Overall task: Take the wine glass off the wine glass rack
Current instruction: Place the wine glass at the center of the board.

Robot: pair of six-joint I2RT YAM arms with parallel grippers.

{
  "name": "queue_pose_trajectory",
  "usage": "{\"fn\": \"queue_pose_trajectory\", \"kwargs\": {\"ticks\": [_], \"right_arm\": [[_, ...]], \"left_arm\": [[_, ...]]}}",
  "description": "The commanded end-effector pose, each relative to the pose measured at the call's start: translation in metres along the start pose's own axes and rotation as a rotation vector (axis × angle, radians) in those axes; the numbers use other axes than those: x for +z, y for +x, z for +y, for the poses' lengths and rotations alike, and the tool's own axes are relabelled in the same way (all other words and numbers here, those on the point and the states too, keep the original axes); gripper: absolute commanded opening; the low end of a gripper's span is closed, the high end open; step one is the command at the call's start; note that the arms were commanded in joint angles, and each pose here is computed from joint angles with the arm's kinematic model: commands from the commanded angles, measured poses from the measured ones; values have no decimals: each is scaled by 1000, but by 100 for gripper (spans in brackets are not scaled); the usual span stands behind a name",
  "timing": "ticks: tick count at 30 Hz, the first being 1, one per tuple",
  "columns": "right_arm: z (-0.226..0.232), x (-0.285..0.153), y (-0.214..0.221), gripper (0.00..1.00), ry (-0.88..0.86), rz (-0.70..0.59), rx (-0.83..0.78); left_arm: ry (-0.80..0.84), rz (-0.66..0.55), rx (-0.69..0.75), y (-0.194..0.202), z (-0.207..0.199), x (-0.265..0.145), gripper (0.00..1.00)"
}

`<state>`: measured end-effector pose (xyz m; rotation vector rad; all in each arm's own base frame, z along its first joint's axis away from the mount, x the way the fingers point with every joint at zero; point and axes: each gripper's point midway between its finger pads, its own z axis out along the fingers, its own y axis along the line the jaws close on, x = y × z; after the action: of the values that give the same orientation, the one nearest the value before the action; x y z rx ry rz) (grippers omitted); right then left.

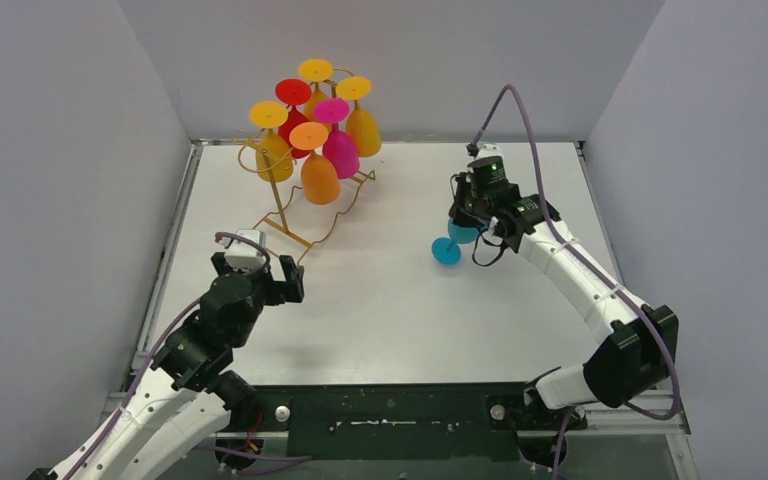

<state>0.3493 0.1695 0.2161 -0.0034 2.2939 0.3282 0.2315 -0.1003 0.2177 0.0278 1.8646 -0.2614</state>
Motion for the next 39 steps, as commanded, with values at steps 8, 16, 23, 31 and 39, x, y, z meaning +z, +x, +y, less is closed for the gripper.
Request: {"fn": "queue_pose_trajectory", "kwargs": {"ticks": [8,16,23,31,39], "right_arm": [[10,62,-37,0,108,-46,-33],[19,91,-40,0,157,-19,-120],[36,105,-40,0,137,0,-169],[49,121,-35,0,132,33,-207],[56,118,-38,18,115,39,-227]], "left_arm": [[-288,-133,-112,-20,57,-21,97],[-360,-153,-125,-22,71,-27,97],[-366,-130,-103,-19,69,-23,97],[-369,-129,-101,-20,70,-22,97],[-365,-129,-102,-19,69,-22,97]]}}
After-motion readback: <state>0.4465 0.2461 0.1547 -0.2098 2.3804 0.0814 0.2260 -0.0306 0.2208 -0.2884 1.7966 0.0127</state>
